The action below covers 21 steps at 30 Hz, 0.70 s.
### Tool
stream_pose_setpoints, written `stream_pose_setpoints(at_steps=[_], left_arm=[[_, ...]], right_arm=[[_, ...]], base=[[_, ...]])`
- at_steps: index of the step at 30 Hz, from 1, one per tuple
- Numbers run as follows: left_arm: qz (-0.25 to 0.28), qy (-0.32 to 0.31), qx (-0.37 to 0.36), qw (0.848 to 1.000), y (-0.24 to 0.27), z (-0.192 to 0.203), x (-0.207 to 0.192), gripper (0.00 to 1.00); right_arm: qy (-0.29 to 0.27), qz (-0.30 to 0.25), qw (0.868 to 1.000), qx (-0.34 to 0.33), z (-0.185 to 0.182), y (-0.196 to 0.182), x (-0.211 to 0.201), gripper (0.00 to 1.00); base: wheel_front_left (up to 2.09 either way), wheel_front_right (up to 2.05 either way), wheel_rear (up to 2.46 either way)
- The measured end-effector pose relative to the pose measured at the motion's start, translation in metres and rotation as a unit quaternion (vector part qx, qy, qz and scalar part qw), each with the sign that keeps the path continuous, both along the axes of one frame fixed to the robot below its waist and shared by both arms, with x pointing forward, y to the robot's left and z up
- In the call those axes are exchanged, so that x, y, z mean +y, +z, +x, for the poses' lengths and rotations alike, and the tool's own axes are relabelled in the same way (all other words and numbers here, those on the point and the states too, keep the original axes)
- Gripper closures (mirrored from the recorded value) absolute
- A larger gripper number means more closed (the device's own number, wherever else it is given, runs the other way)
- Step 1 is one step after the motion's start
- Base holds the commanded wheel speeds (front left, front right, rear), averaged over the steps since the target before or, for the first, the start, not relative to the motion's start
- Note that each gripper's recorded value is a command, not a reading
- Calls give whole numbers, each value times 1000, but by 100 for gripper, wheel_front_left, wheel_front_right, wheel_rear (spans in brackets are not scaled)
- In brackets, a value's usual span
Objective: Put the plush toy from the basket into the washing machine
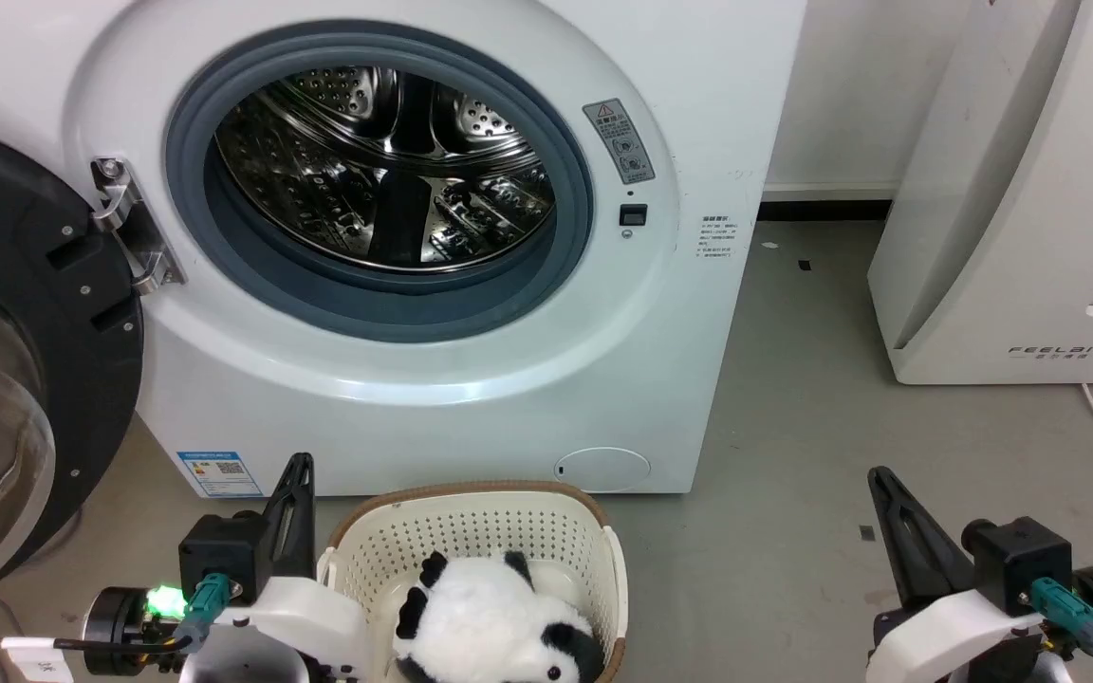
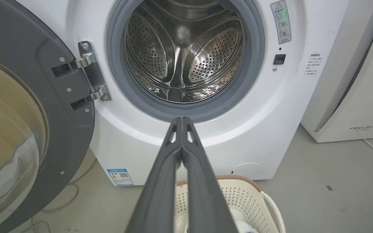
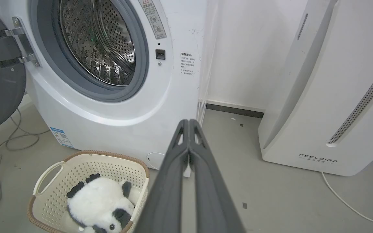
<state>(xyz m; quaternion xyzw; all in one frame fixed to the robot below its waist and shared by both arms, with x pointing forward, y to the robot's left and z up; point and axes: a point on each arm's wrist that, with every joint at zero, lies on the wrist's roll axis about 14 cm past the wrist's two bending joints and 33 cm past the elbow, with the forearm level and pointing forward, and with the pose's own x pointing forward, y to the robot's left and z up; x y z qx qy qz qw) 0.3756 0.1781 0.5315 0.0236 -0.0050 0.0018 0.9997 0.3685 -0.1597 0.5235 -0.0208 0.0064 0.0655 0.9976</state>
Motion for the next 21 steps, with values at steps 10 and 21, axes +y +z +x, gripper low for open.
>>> stream_pose_setpoints(at_steps=[10, 21], left_arm=[[0, 0, 0, 1000, 0, 0, 0, 100], [0, 0, 0, 1000, 0, 0, 0, 0]], right_arm=[[0, 0, 1000, 0, 0, 0, 0, 100], [0, 0, 1000, 0, 0, 0, 0, 0]], base=[[0, 0, 0], [0, 0, 0]])
